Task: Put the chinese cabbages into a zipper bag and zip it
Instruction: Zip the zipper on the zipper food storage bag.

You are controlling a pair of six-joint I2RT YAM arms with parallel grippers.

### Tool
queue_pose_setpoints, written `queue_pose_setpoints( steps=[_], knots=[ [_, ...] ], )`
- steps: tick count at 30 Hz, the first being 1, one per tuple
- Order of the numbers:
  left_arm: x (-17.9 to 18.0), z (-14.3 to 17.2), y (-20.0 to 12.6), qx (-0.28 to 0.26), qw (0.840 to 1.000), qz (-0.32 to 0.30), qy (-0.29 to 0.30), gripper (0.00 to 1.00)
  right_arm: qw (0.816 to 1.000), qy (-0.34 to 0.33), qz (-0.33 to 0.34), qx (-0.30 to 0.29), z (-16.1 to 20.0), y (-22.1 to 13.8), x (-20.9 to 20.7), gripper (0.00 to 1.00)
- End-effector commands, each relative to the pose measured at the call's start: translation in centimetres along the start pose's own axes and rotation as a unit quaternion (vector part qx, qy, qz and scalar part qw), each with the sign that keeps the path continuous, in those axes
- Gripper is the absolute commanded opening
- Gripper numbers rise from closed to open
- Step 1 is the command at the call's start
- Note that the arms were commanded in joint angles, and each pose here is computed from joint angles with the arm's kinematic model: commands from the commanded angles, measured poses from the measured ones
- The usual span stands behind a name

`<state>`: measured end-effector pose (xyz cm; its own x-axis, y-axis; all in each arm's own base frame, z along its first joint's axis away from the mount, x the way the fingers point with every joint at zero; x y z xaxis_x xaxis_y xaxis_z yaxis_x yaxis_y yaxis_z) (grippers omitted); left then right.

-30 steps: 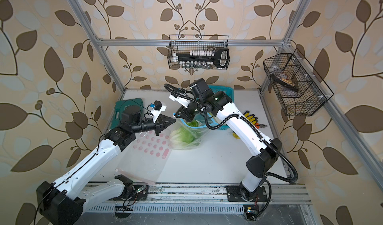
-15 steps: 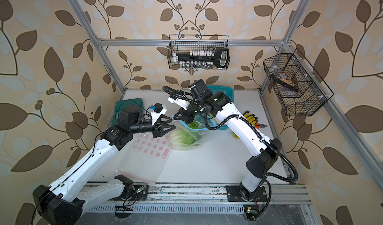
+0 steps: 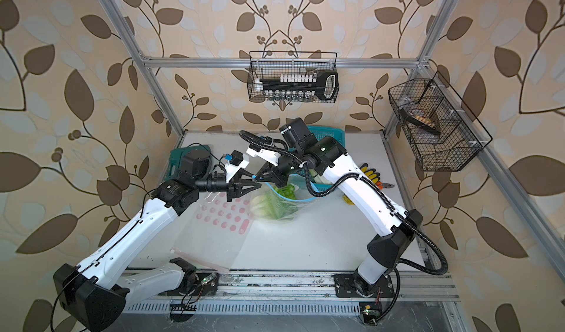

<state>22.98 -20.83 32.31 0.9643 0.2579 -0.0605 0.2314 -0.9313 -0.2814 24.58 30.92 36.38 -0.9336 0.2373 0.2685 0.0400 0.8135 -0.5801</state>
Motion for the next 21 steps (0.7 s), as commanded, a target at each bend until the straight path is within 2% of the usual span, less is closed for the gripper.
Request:
queue_pose_setpoints(
  steps=[1, 8, 12, 21],
  knots=[
    [-0.4, -2.8, -0.6, -0.038, 0.999, 0.013, 0.030, 0.29, 1.000, -0.017, -0.024, -0.003, 0.0, -0.5, 1.3, 0.00],
    [-0.6, -3.5, -0.7, -0.050, 0.998, 0.017, 0.036, 0.18, 1.000, -0.014, -0.023, -0.002, 0.2, -0.4, 1.2, 0.00],
    [-0.8, -3.9, -0.8, -0.064, 0.997, 0.026, 0.032, 0.01, 1.000, -0.013, -0.014, 0.001, 0.4, -0.3, 0.9, 0.00],
    [-0.7, -3.5, -1.6, -0.086, 0.996, -0.025, 0.012, 0.00, 0.998, -0.004, 0.062, -0.023, 0.7, -1.7, -1.2, 0.00]
  ],
)
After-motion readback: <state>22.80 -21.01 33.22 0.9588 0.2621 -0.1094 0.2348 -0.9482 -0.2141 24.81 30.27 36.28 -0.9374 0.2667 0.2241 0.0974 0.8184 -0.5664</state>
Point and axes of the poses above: each gripper's point midway between its finger pads, its own y axis out along the fingers, its own x axis along the line the jaws close on, z = x × y, the point moved 4 cm from there along -y, back along the fingers, and after that the axes turned 4 degrees about y, right-handed, at the moved point
